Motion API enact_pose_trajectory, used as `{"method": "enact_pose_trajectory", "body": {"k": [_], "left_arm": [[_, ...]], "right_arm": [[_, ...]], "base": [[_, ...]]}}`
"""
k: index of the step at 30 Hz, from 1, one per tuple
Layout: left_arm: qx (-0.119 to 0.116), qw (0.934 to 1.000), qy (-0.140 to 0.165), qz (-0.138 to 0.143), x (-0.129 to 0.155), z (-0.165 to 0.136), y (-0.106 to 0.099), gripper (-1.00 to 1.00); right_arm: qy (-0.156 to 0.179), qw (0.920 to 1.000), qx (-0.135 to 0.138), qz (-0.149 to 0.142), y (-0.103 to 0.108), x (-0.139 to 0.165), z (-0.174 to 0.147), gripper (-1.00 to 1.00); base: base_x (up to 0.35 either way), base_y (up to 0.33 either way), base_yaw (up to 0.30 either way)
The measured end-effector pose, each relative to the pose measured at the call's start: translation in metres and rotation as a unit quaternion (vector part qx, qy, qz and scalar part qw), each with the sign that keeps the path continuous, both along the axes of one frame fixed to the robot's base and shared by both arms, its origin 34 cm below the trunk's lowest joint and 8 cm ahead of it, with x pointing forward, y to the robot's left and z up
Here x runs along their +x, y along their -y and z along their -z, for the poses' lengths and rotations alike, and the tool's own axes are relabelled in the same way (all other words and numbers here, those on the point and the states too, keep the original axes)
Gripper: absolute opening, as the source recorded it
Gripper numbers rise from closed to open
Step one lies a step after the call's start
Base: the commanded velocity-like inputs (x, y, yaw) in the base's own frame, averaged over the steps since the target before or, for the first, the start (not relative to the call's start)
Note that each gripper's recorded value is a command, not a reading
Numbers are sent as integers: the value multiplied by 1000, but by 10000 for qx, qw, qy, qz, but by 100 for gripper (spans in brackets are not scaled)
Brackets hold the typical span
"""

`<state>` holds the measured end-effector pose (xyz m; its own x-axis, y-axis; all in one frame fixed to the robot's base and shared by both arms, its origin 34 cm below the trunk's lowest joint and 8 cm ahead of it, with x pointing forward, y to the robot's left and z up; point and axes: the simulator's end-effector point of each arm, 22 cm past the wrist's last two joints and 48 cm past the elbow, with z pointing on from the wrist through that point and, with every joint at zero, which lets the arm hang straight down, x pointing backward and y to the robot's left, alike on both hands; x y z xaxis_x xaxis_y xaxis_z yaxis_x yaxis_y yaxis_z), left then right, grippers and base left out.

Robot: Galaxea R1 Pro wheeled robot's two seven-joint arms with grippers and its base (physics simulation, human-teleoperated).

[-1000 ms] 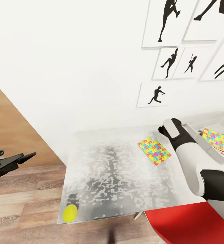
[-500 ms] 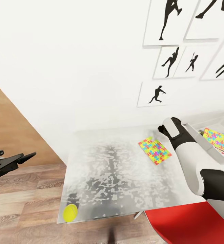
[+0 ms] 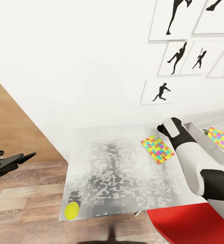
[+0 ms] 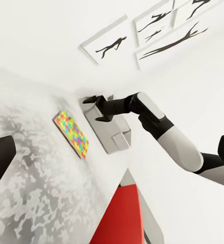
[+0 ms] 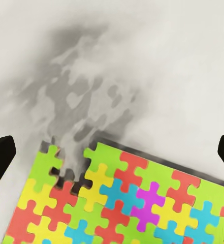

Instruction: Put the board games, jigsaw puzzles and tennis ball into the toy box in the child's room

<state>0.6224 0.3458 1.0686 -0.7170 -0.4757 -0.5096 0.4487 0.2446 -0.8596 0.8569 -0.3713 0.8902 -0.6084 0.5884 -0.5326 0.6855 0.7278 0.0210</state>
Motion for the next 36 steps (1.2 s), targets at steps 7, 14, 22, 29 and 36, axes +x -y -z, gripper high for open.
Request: {"method": "enact_pose_trajectory", "body": {"k": [7, 14, 22, 29, 36], "left_arm": [[0, 10000, -57, 0, 1, 6, 0, 100], [-1, 9999, -115, 0, 1, 12, 0, 100], [-2, 9998, -180, 0, 2, 19, 0, 100], [-5, 9997, -238, 0, 3, 25, 0, 100], [-5, 9996, -295, 0, 3, 30, 0, 100]], "right_arm": [[-6, 10000, 18, 29, 3, -1, 9, 100], [22, 10000, -2, 90, 9, -1, 17, 100], [5, 9999, -22, 130, 11, -1, 26, 100], [-12, 9999, -29, 152, 12, -2, 33, 100], [-39, 9998, -56, 184, 15, -3, 40, 100]], "base": [[0, 0, 4], [0, 0, 0], [0, 0, 0], [0, 0, 0], [0, 0, 0]]}}
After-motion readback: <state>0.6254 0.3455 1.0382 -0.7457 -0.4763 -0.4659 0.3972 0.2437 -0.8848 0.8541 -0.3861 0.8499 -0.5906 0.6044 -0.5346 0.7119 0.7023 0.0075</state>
